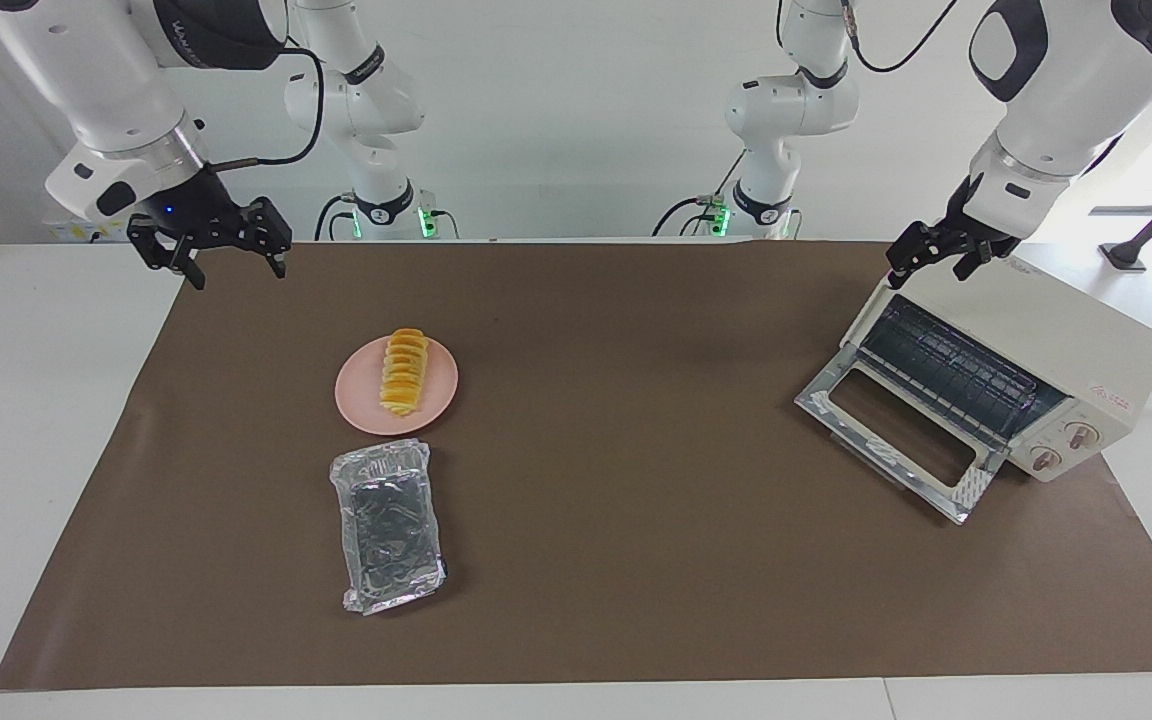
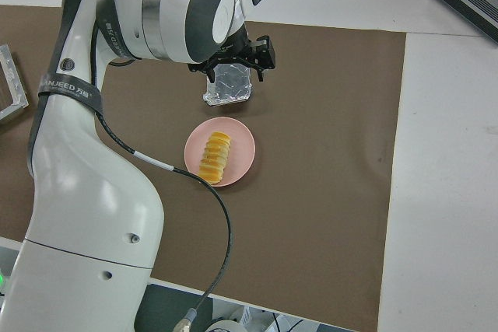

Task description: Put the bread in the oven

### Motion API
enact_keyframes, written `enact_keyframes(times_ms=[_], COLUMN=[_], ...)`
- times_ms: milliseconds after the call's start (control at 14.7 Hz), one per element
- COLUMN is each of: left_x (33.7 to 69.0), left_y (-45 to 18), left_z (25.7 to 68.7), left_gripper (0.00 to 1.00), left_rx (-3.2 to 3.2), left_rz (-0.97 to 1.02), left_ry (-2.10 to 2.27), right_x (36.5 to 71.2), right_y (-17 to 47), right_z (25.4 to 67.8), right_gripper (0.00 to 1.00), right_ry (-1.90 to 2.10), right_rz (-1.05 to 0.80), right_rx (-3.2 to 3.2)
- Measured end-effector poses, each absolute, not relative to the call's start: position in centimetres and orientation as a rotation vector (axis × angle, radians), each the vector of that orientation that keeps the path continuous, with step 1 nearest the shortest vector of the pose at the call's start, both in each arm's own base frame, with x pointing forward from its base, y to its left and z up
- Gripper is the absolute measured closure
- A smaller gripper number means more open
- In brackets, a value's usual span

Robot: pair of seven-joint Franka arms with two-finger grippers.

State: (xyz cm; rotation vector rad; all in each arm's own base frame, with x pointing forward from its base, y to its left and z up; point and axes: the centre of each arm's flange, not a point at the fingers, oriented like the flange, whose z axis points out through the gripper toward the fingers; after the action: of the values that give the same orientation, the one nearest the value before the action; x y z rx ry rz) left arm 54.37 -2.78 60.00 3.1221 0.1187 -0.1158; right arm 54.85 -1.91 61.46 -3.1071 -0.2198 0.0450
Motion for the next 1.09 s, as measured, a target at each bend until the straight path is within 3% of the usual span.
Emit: enact_keyframes(times_ms=[682,1091], left_x=[54.4,54.4], left_y=[-2.8,-2.8], left_z=[60.0,60.0], left_gripper=[0.0,0.0], left_rx=[3.122,3.122], left_rz=[-0.116,-0.116], left_ry=[0.119,0.119], right_x=[54.8,53.6], right_y=[-1.7,3.0], right_z=[61.0,56.9], right_gripper=[0.0,0.0], right_ry=[-0.224,-0.277], right_rz=[0.062,0.056], right_rx=[-3.105,-3.104])
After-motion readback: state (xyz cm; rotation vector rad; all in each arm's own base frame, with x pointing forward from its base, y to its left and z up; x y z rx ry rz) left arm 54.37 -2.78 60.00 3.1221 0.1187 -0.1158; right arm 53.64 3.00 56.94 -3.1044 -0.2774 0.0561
